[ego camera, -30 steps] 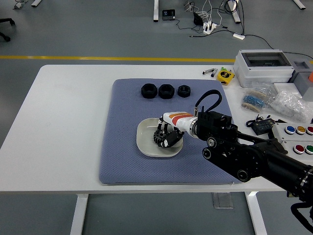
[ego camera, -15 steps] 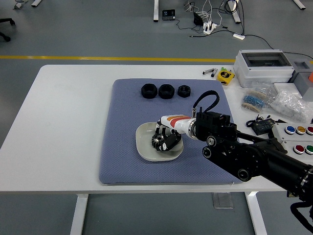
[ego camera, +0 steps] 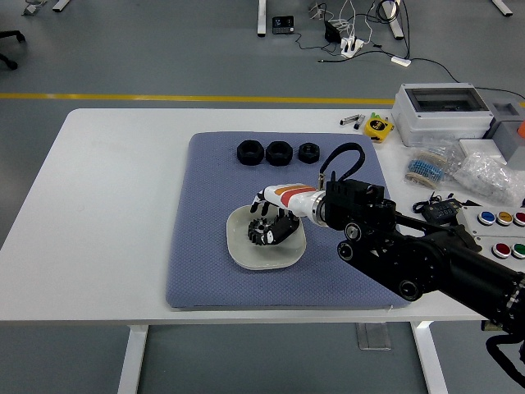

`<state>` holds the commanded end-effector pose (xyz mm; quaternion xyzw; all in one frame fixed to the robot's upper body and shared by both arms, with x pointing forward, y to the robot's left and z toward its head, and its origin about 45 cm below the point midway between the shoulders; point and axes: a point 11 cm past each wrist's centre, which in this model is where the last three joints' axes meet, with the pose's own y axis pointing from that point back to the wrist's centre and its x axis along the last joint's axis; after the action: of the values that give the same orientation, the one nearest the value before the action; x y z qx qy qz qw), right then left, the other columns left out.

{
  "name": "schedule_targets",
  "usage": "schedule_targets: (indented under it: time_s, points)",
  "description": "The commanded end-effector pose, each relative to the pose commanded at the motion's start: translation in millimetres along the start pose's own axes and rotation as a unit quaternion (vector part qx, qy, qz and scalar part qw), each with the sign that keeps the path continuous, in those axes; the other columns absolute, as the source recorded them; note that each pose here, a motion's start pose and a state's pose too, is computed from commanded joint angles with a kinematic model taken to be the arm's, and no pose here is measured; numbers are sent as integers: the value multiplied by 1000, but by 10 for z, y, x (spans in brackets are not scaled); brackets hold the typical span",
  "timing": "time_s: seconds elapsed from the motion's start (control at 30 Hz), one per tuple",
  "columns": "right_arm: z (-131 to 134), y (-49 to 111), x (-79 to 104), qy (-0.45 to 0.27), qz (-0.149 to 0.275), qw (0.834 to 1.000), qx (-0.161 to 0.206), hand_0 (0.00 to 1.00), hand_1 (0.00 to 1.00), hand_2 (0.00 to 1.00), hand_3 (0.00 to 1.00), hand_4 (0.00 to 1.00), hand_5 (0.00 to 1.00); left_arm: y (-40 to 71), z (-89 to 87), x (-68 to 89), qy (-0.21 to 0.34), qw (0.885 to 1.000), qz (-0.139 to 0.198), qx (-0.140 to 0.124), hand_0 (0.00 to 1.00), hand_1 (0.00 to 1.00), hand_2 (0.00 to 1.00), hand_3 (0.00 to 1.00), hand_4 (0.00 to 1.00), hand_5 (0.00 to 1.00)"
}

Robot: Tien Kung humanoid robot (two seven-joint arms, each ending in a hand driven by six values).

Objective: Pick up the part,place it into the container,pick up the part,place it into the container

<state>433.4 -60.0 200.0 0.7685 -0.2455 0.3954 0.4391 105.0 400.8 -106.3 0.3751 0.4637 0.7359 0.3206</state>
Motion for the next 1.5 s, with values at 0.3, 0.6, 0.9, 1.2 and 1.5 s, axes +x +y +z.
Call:
schedule_targets:
  time_s: [0.3,0.6,0.9,1.2,1.5]
  points:
    - [-35,48,104,10,4,1000,0,397,572,690,745,855,352,-1,-12,8,0,1000,1,1,721,612,617,552,592,546]
    - [-86,130,219,22,1,1000,0,382,553,661,693,823,347,-4,-30,25,0,1000,3,3,721,612,617,552,591,546]
    - [-68,176,314,17,11,1000,3,375,536,647,679,792,325,-8,-63,57,-4,1000,6,6,720,612,617,552,591,546]
    - [303,319,564,-57,53,997,-22,406,559,671,677,796,315,-9,-62,61,-4,1000,7,5,721,614,617,552,591,545]
    - [888,634,798,-279,138,950,7,646,676,730,681,785,329,-2,-18,16,-8,1000,3,0,721,618,617,552,591,546]
